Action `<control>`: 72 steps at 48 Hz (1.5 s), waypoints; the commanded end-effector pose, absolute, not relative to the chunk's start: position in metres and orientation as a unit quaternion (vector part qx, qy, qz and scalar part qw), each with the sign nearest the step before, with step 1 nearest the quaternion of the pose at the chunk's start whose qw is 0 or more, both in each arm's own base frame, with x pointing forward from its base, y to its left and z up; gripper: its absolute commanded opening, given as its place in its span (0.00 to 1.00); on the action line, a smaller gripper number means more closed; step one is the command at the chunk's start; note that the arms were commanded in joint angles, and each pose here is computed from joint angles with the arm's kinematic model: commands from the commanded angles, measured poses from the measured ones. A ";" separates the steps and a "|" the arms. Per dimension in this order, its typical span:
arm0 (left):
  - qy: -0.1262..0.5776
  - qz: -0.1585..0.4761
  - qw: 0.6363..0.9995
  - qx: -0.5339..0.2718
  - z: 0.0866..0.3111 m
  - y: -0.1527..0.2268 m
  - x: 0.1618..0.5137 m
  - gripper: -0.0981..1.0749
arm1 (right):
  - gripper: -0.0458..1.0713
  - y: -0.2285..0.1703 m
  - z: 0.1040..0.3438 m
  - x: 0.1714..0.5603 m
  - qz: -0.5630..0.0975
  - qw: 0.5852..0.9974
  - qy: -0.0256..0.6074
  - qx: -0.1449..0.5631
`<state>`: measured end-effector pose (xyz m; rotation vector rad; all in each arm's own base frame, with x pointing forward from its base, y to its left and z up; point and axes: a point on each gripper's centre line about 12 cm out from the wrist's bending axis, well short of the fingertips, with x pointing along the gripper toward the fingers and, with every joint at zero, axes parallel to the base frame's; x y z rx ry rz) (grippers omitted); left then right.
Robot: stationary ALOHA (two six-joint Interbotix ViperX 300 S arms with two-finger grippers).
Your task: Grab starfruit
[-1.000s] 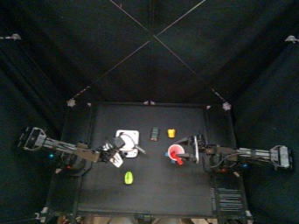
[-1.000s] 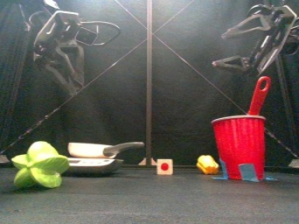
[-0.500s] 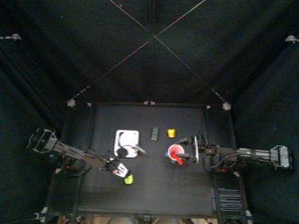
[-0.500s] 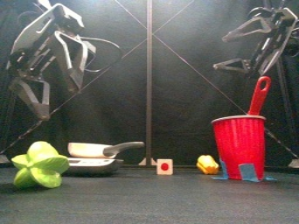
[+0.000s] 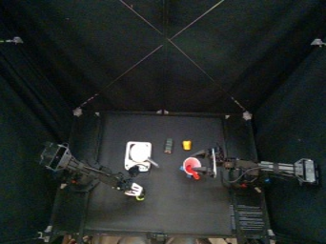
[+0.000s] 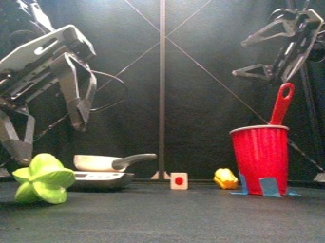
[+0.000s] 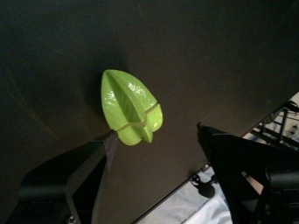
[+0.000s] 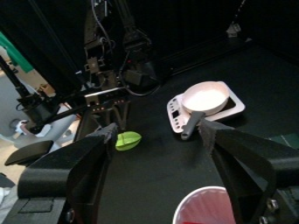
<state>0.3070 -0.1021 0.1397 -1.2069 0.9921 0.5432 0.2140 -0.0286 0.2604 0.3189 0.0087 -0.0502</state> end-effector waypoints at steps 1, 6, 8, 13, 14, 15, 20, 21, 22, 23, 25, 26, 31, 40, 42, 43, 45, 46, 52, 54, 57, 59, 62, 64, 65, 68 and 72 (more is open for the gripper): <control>0.441 0.241 0.673 -0.543 0.140 -0.105 0.309 0.96 | 0.97 -0.030 0.264 0.215 -0.026 0.987 -0.001 0.159; 0.445 0.246 0.669 -0.543 0.134 -0.106 0.310 0.96 | 0.97 -0.030 0.264 0.215 -0.026 0.987 -0.001 0.160; 0.446 0.246 0.669 -0.541 0.131 -0.106 0.311 0.96 | 0.97 -0.030 0.264 0.215 -0.026 0.987 -0.001 0.160; 0.446 0.247 0.669 -0.541 0.126 -0.106 0.314 0.96 | 0.97 -0.030 0.264 0.215 -0.026 0.987 -0.001 0.161; 0.447 0.246 0.669 -0.541 0.124 -0.107 0.313 0.96 | 0.97 -0.030 0.264 0.215 -0.026 0.987 -0.001 0.161; 0.446 0.247 0.668 -0.542 0.123 -0.107 0.314 0.96 | 0.97 -0.030 0.264 0.215 -0.026 0.987 -0.001 0.161; 0.442 0.243 0.670 -0.545 0.120 -0.106 0.316 0.96 | 0.97 -0.030 0.264 0.215 -0.026 0.987 -0.001 0.161; 0.440 0.242 0.670 -0.546 0.121 -0.105 0.317 0.96 | 0.97 -0.030 0.264 0.215 -0.026 0.987 -0.001 0.160; 0.439 0.242 0.670 -0.547 0.120 -0.105 0.317 0.96 | 0.97 -0.030 0.264 0.215 -0.027 0.987 -0.002 0.160; 0.438 0.240 0.671 -0.548 0.121 -0.105 0.318 0.96 | 0.97 -0.030 0.264 0.215 -0.027 0.987 -0.002 0.161; 0.438 0.240 0.671 -0.548 0.120 -0.105 0.318 0.96 | 0.97 -0.030 0.264 0.215 -0.027 0.987 -0.002 0.161; 0.437 0.240 0.671 -0.549 0.120 -0.105 0.318 0.96 | 0.97 -0.030 0.264 0.215 -0.027 0.987 -0.002 0.161; 0.439 0.242 0.670 -0.547 0.117 -0.104 0.318 0.96 | 0.97 -0.031 0.264 0.215 -0.028 0.987 -0.002 0.161; 0.440 0.246 0.670 -0.545 0.115 -0.103 0.317 0.96 | 0.97 -0.031 0.264 0.215 -0.029 0.987 -0.002 0.161; 0.441 0.246 0.670 -0.544 0.114 -0.103 0.317 0.96 | 0.97 -0.031 0.264 0.215 -0.030 0.986 -0.002 0.162; 0.441 0.246 0.670 -0.544 0.114 -0.103 0.317 0.96 | 0.97 -0.031 0.264 0.215 -0.029 0.987 -0.002 0.161; 0.442 0.247 0.669 -0.544 0.113 -0.103 0.317 0.94 | 0.97 -0.032 0.264 0.215 -0.030 0.987 -0.002 0.161; 0.441 0.247 0.669 -0.544 0.113 -0.103 0.317 0.94 | 0.97 -0.032 0.264 0.215 -0.030 0.987 -0.002 0.161; 0.441 0.247 0.670 -0.544 0.114 -0.102 0.316 0.84 | 0.97 -0.032 0.264 0.215 -0.030 0.987 -0.002 0.161; 0.440 0.248 0.669 -0.545 0.114 -0.101 0.316 0.79 | 0.97 -0.032 0.264 0.215 -0.031 0.986 -0.002 0.162; 0.439 0.248 0.670 -0.545 0.115 -0.100 0.316 0.74 | 0.97 -0.032 0.264 0.215 -0.032 0.986 -0.002 0.161; 0.438 0.247 0.671 -0.545 0.116 -0.099 0.316 0.71 | 0.97 -0.033 0.264 0.215 -0.033 0.986 -0.003 0.162; 0.438 0.246 0.672 -0.544 0.118 -0.099 0.316 0.66 | 0.97 -0.033 0.263 0.215 -0.033 0.986 -0.002 0.162; 0.438 0.246 0.673 -0.543 0.119 -0.098 0.315 0.65 | 0.97 -0.033 0.263 0.215 -0.034 0.986 -0.002 0.162; 0.437 0.245 0.674 -0.543 0.120 -0.098 0.315 0.64 | 0.97 -0.033 0.263 0.214 -0.034 0.986 -0.001 0.162; 0.438 0.243 0.679 -0.538 0.123 -0.098 0.314 0.63 | 0.97 -0.033 0.263 0.214 -0.035 0.986 -0.002 0.163; 0.435 0.239 0.686 -0.532 0.129 -0.095 0.314 0.63 | 0.97 -0.034 0.263 0.214 -0.036 0.986 -0.002 0.163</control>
